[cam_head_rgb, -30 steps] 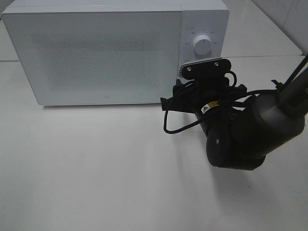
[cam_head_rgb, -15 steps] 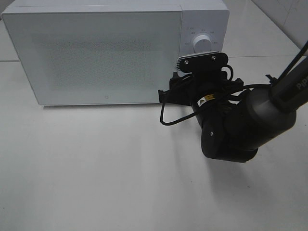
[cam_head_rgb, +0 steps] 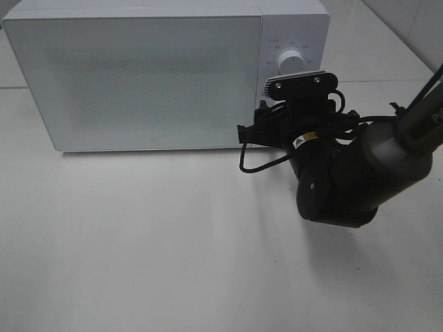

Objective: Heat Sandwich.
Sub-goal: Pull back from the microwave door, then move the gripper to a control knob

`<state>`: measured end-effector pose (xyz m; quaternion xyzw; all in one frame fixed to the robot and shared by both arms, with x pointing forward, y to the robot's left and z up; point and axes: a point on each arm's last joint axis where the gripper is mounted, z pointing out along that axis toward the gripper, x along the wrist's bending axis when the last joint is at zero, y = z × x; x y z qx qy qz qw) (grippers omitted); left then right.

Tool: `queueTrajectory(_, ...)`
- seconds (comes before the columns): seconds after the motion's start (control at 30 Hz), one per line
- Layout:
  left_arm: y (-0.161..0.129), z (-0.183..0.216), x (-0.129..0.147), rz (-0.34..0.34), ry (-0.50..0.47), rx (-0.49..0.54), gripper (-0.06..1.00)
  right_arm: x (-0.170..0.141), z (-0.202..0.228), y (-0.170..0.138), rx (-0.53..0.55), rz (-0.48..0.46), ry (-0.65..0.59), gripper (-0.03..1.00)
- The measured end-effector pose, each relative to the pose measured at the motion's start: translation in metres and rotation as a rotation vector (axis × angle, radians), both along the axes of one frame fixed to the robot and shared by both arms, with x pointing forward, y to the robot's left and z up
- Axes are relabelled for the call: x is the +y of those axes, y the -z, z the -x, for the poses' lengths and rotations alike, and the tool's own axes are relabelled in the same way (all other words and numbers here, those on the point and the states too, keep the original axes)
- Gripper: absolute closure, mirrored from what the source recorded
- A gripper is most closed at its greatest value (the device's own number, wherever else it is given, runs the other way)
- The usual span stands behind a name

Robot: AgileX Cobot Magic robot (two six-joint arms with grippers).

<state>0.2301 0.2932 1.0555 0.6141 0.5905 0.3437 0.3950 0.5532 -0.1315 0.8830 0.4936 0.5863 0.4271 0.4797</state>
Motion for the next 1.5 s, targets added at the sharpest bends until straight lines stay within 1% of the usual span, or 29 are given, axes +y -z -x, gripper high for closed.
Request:
queueTrajectory(0.17,0.000,0.000,0.000,0.000,0.000,0.000,0.29,-0.003,-0.002,0.003,0.006,0.003,0.007,0.28)
queueTrajectory(0.33,0.000,0.000,0.000,0.000,0.000,0.000,0.29,-0.003,-0.002,0.004,0.009,-0.019,0.012,0.28)
queueTrajectory(0.47,0.000,0.000,0.000,0.000,0.000,0.000,0.29,0.001,-0.007,0.013,0.019,-0.030,0.017,0.28)
queueTrajectory(0.8,0.000,0.000,0.000,-0.001,-0.001,0.000,0.29,0.002,-0.010,0.013,0.013,-0.040,0.025,0.29)
queueTrajectory(0.9,0.000,0.000,0.000,-0.001,-0.001,0.000,0.29,0.002,-0.011,0.012,0.012,-0.044,0.033,0.34)
queueTrajectory(0.93,0.000,0.000,0.000,-0.001,-0.001,0.000,0.29,0.002,-0.011,0.012,0.012,-0.044,0.034,0.39)
queueTrajectory(0.97,0.000,0.000,0.000,-0.001,-0.001,0.000,0.29,0.002,-0.011,0.012,0.012,-0.044,0.034,0.39)
queueTrajectory(1.07,0.000,0.000,0.000,-0.001,-0.001,0.000,0.29,0.001,-0.011,0.012,0.013,-0.046,0.039,0.53)
queueTrajectory(1.27,0.000,0.000,0.000,-0.001,-0.001,0.000,0.29,0.001,-0.011,0.012,0.014,-0.056,0.041,0.52)
queueTrajectory(1.37,0.000,0.000,0.000,-0.001,-0.001,0.000,0.29,0.001,-0.011,0.012,0.014,-0.104,0.049,0.52)
queueTrajectory(1.4,0.000,0.000,0.000,-0.001,-0.001,0.000,0.29,0.002,-0.011,0.012,0.013,-0.138,0.053,0.52)
queueTrajectory(1.43,0.000,0.000,0.000,-0.001,-0.001,0.000,0.29,0.002,-0.011,0.012,0.013,-0.138,0.053,0.52)
queueTrajectory(1.5,0.000,0.000,0.000,-0.001,-0.001,0.000,0.29,0.002,-0.011,0.012,0.015,-0.181,0.061,0.52)
